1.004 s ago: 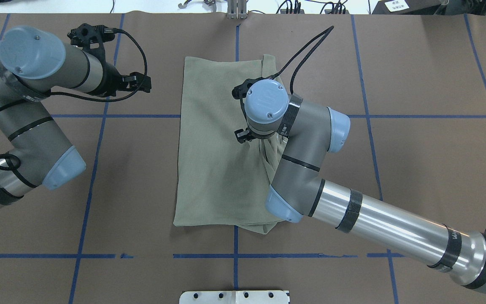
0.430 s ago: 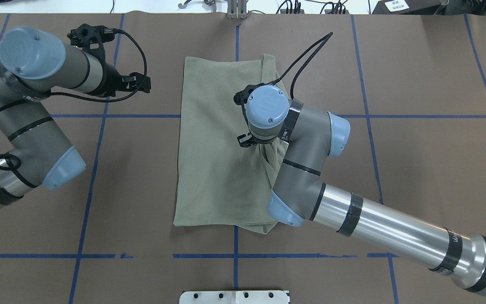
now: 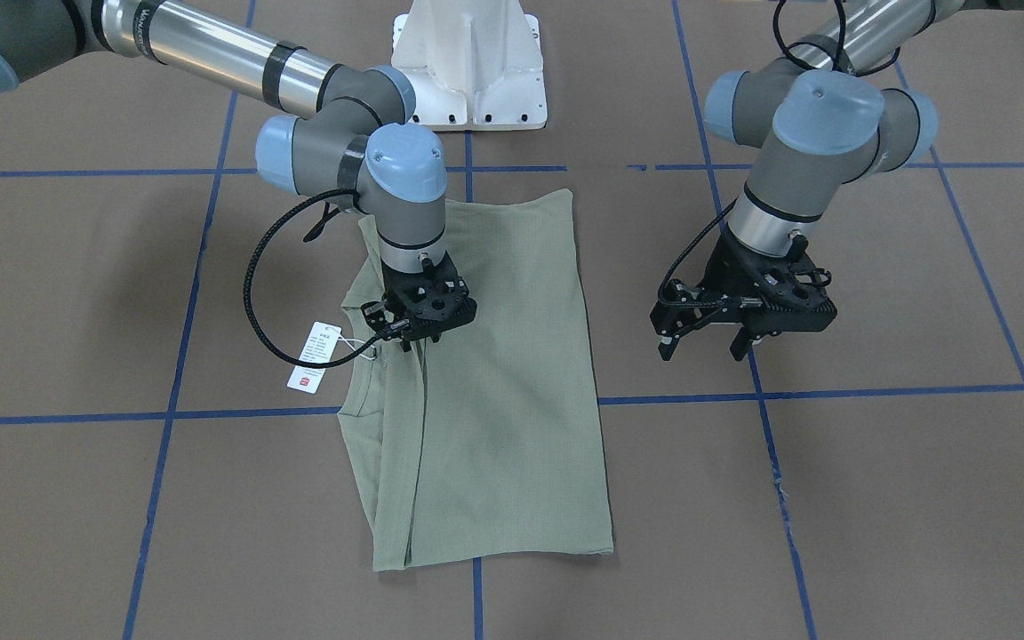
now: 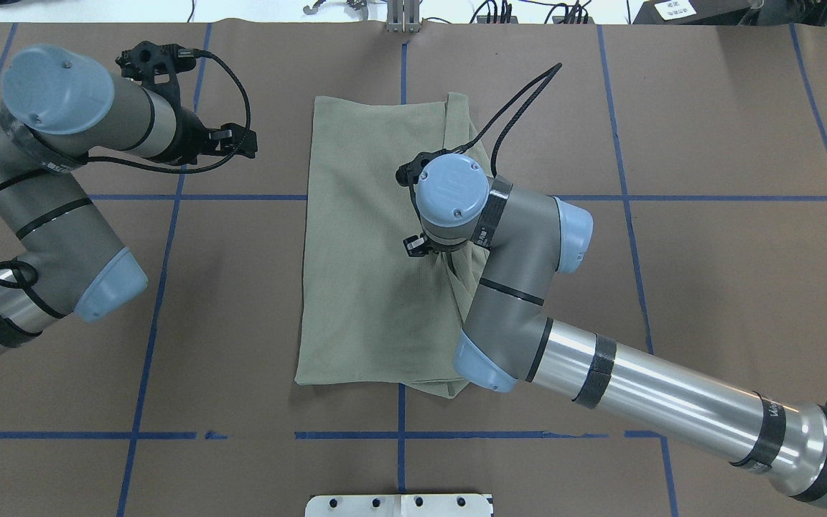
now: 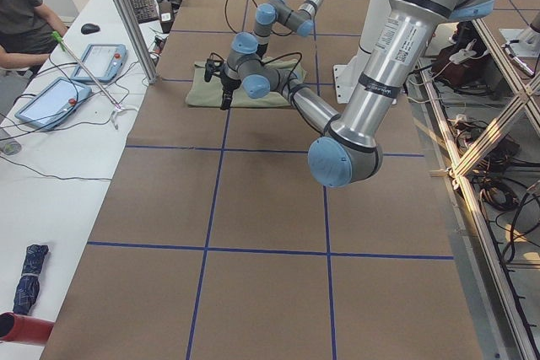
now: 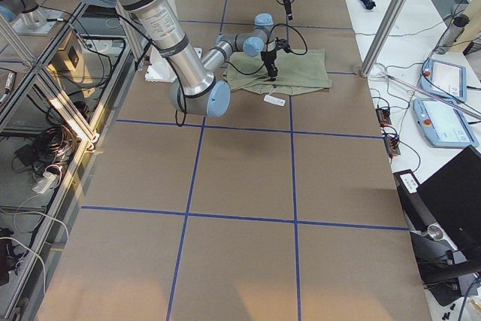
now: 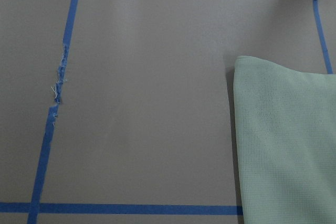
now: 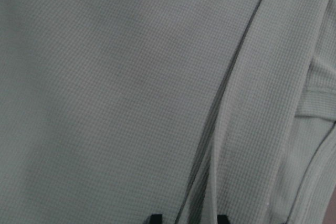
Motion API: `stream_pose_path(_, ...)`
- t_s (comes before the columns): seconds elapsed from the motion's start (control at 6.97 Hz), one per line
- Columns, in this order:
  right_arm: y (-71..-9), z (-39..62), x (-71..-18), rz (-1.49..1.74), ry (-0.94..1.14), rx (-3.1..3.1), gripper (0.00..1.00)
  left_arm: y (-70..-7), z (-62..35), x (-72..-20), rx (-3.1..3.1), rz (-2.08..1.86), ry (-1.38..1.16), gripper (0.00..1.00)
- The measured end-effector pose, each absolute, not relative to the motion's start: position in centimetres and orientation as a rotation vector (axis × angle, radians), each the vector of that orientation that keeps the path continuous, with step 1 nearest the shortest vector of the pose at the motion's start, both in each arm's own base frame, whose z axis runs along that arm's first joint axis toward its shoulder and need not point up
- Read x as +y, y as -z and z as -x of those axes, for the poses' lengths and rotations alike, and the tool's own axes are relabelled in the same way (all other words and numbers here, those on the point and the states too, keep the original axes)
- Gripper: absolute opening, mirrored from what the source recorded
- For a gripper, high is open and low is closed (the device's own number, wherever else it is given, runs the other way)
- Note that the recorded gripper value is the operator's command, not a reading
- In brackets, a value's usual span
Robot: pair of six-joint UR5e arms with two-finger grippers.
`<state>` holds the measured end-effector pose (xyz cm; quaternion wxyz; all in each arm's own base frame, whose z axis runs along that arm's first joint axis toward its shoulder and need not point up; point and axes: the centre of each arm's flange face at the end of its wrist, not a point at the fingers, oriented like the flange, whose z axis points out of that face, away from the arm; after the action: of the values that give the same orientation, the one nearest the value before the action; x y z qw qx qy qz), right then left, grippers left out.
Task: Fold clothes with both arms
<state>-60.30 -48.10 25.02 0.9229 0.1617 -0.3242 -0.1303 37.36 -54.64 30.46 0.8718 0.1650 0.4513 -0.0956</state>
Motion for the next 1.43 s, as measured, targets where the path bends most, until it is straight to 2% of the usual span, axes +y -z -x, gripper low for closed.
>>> stream_pose_path(0.43, -25.1, 60.3, -48.0, -0.331, 0.269, -0.665, 0.02, -30.3, -37.4, -54.7, 0.945, -0.346, 0.200, 1.00)
stream_pose_path(0.57, -25.2, 60.3, -48.0, -0.330, 0.270, -0.665, 0.00, -30.3, -37.4, -54.7, 0.945, -0.345, 0.200, 1.00)
stream_pose_path(1.43, -26.7, 56.2, -46.6, -0.320, 0.263, -0.657, 0.00, -30.3, -37.4, -54.7, 0.945, -0.345, 0.201, 1.00)
